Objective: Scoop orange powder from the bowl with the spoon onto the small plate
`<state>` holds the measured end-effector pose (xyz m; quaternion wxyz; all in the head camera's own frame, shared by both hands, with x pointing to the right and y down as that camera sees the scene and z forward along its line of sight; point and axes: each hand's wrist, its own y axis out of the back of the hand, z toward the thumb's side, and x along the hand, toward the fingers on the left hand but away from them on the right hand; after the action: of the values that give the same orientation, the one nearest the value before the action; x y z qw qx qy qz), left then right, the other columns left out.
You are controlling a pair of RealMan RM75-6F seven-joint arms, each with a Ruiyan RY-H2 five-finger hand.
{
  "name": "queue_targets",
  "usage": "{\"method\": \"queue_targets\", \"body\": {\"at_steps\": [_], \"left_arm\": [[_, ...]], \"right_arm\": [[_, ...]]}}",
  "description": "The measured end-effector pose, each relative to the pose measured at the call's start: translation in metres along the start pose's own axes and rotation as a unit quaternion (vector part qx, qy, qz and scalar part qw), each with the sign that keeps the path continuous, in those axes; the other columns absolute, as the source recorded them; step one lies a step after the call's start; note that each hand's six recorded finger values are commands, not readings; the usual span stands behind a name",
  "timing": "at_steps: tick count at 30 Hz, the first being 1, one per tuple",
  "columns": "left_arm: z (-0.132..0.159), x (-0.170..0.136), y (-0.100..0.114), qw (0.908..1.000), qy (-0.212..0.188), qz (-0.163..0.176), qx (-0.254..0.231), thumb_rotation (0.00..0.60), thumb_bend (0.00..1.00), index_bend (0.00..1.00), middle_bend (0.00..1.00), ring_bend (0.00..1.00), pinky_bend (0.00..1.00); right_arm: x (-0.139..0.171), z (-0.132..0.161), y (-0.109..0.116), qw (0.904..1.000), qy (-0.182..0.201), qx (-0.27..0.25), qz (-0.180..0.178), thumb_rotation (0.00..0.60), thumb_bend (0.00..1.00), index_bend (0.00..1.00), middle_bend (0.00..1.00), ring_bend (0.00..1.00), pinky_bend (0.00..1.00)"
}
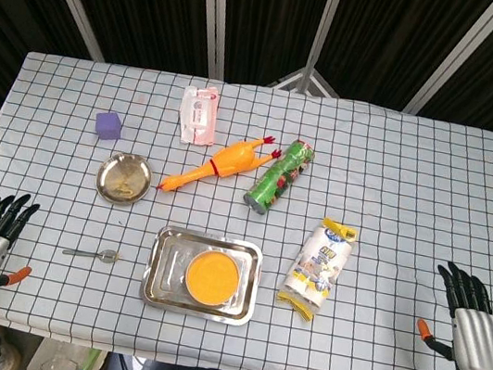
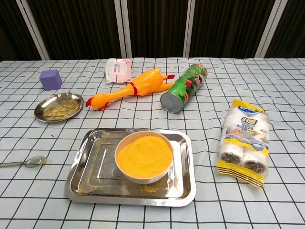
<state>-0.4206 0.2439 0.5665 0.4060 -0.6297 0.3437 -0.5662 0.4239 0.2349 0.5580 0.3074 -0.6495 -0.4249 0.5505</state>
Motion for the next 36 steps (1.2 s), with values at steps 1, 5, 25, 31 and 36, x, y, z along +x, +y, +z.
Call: {"method": "queue_targets", "body": {"at_steps": [1, 5, 25, 31, 36], "left_arm": [[0.000, 0.000, 0.000, 1.0000, 0.000, 0.000, 0.000, 0.600, 0.00, 0.00, 0.00, 0.00, 0.00], [0.001, -0.001, -0.001, 1.0000, -0.002, -0.003, 0.002, 0.600, 0.00, 0.00, 0.03, 0.02, 0.04], [-0.002, 0.032, -0.042, 0.9925, 0.069, -0.100, 0.014, 0.600, 0.35, 0.46, 1.00, 1.00, 0.99], [0.009, 0.050, -0.063, 0.9882, 0.074, -0.129, 0.035, 0.600, 0.40, 0.45, 1.00, 1.00, 0.99], [0.018, 0.061, -0.074, 0.9867, 0.077, -0.139, 0.033, 0.600, 0.42, 0.44, 1.00, 1.00, 0.99]], "right_arm": [[0.000, 0.000, 0.000, 1.0000, 0.000, 0.000, 0.000, 0.600, 0.36, 0.00, 0.00, 0.00, 0.00], [0.000, 0.000, 0.000, 1.0000, 0.000, 0.000, 0.000, 0.600, 0.36, 0.00, 0.00, 0.00, 0.00], [0.001, 0.000, -0.001, 1.0000, -0.003, -0.008, 0.004, 0.600, 0.36, 0.00, 0.00, 0.00, 0.00], [0.001, 0.001, -0.002, 0.9999, -0.003, -0.010, 0.006, 0.600, 0.36, 0.00, 0.00, 0.00, 0.00], [0.001, 0.000, -0.001, 0.9999, -0.005, -0.012, 0.006, 0.600, 0.36, 0.00, 0.00, 0.00, 0.00]]}}
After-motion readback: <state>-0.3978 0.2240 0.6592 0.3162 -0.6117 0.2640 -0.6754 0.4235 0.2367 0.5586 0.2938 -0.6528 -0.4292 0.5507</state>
